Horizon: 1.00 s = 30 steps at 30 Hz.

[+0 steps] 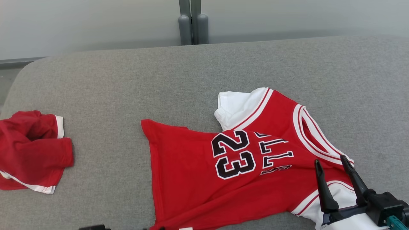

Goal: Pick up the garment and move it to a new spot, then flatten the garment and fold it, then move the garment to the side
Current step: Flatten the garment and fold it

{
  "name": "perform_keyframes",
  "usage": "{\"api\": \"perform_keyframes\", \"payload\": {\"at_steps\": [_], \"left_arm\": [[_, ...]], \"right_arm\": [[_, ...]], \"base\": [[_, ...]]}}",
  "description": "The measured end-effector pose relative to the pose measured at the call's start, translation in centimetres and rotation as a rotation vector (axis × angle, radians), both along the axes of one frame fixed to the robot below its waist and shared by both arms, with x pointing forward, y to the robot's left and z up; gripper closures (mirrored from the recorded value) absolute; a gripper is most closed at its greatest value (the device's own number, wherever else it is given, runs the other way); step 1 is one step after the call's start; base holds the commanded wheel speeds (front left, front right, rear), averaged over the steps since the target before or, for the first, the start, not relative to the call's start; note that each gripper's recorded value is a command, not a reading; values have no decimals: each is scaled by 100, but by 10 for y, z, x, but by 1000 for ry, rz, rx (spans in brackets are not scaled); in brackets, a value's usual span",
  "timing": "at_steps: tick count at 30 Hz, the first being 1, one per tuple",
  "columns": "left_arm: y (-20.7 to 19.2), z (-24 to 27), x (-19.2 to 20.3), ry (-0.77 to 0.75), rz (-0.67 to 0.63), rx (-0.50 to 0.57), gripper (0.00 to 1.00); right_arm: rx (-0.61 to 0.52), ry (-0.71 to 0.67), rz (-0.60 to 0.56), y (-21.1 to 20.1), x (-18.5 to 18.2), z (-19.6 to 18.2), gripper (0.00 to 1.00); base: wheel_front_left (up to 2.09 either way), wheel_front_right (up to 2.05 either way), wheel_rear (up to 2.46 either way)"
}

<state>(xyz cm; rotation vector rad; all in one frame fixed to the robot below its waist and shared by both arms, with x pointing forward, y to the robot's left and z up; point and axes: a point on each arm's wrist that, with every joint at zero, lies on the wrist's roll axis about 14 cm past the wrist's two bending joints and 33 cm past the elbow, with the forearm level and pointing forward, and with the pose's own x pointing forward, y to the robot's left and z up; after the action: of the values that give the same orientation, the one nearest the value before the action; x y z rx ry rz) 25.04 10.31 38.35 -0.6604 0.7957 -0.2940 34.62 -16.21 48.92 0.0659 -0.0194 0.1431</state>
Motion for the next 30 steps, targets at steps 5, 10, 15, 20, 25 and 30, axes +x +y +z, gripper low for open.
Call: {"api": "perform_keyframes", "payload": {"at_steps": [5,10,15,20,25,30], "left_arm": [[-3,48,41,-191,43,-61,0],[0,31,75,-157,1,61,0],[-12,-12,84,-37,-96,167,0],[-37,-25,87,27,-167,101,0],[-67,-16,92,7,-178,-50,100],[-42,2,135,-169,-15,-28,100]], "right_arm": [[-4,-9,-8,-2,-4,3,0],[0,-19,-1,1,-3,6,0],[8,-12,-10,1,-3,4,0],[10,-1,-56,-12,-7,1,0],[9,16,-75,-17,-7,-4,0],[10,17,-61,-13,-4,-4,0]], "base": [[0,0,0],[0,0,0],[0,0,0],[0,0,0],[0,0,0],[0,0,0]]}}
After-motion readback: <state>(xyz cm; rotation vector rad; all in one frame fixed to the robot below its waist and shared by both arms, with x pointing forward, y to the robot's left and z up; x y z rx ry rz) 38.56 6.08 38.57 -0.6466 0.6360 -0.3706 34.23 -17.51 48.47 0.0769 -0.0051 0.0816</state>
